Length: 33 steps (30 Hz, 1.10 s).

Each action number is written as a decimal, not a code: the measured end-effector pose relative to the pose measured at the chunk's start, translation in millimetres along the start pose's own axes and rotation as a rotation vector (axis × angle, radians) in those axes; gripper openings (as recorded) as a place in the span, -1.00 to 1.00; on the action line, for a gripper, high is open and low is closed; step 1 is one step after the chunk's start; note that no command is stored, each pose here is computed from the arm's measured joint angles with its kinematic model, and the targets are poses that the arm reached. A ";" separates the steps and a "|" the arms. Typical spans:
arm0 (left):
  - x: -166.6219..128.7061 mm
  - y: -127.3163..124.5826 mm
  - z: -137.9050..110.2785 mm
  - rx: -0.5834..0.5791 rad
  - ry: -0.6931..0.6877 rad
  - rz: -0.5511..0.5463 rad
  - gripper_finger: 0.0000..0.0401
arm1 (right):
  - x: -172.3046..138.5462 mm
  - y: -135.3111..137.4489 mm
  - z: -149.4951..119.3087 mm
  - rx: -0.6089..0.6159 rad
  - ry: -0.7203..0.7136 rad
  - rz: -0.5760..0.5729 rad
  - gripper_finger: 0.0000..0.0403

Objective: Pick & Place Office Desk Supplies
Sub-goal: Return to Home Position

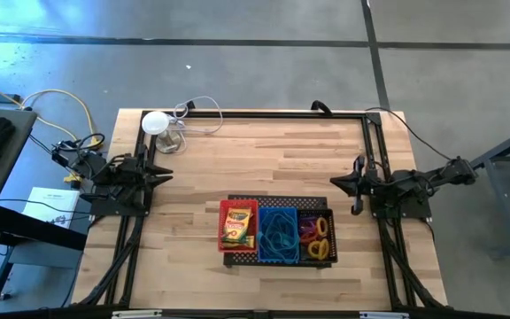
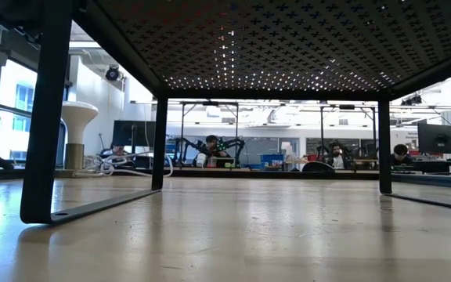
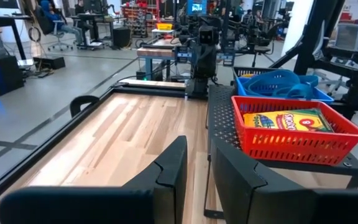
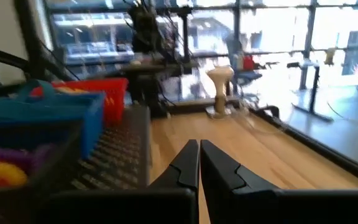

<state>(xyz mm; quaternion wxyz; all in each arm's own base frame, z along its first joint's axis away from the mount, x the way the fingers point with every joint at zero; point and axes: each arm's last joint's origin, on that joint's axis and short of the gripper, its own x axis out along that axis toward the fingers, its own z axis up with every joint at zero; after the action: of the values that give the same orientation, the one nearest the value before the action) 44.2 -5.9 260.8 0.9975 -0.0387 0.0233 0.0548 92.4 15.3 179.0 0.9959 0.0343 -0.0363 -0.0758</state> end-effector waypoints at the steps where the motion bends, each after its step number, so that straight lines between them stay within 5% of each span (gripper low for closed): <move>1: 0.0 0.0 0.1 -0.001 -0.001 0.000 -0.67 | 0.0 -0.4 -1.4 0.005 0.011 -0.013 -0.99; 11: 1.7 -1.8 -2.4 -0.020 0.002 -0.030 -0.67 | 0.3 -0.5 -4.4 -0.008 0.044 -0.018 -0.99; 20: 22.4 -15.3 -28.6 0.013 -0.080 -0.072 -0.67 | 0.3 -0.5 -4.6 -0.009 0.047 -0.018 -0.99; 33: 33.8 -20.7 -63.4 0.039 0.010 -0.092 -0.67 | 0.3 -0.5 -4.8 -0.011 0.050 -0.018 -0.99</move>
<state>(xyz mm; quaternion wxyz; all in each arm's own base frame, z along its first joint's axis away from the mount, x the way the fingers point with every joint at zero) 77.3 -27.8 197.5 0.9994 -0.0207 0.0276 0.0085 93.0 15.1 174.2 0.9959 0.0312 -0.0108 -0.0843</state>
